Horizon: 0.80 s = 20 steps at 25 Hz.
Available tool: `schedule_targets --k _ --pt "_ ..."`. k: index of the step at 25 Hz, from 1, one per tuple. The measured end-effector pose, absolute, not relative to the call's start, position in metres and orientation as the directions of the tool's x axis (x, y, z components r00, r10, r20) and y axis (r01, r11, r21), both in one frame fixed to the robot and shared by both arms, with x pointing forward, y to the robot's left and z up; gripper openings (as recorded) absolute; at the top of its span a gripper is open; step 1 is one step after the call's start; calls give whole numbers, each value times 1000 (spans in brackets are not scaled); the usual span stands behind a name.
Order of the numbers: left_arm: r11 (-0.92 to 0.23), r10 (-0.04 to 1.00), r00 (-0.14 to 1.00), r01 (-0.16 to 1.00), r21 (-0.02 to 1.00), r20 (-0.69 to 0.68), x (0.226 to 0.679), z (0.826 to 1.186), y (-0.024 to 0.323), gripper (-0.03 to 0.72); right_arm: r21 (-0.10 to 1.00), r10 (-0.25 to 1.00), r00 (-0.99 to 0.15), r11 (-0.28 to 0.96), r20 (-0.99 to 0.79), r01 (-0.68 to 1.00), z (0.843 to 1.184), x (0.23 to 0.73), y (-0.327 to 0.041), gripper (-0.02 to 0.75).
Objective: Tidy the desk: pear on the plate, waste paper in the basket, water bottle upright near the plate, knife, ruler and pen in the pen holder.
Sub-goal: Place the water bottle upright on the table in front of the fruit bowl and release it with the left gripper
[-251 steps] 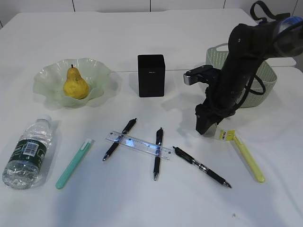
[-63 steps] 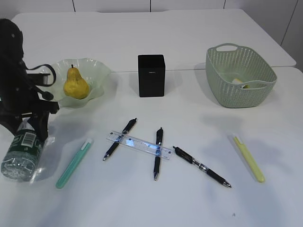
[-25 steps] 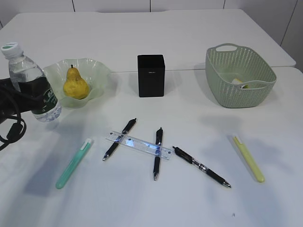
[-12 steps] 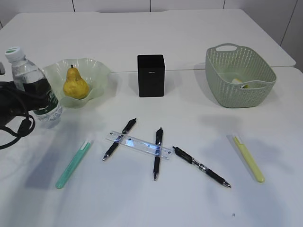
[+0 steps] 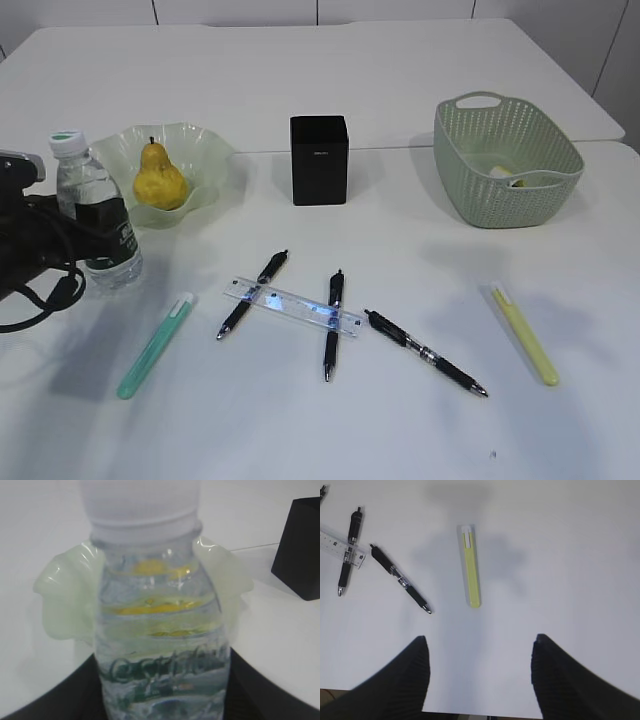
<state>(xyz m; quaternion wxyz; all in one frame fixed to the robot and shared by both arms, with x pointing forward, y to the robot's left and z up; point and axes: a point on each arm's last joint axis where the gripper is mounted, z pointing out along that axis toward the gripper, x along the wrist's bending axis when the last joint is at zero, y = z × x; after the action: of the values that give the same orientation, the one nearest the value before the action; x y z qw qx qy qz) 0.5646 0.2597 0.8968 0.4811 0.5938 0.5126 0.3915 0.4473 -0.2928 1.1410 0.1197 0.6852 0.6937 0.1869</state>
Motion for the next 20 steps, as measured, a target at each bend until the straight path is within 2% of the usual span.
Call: schedule_targets --k 10,20 --pt "-33 984 180 250 968 -13 564 895 259 404 424 995 -34 -7 89 906 1141 447 -293 501" --pt "-30 985 172 252 967 -14 565 895 260 524 424 995 -34 -7 89 906 1141 447 -293 500"
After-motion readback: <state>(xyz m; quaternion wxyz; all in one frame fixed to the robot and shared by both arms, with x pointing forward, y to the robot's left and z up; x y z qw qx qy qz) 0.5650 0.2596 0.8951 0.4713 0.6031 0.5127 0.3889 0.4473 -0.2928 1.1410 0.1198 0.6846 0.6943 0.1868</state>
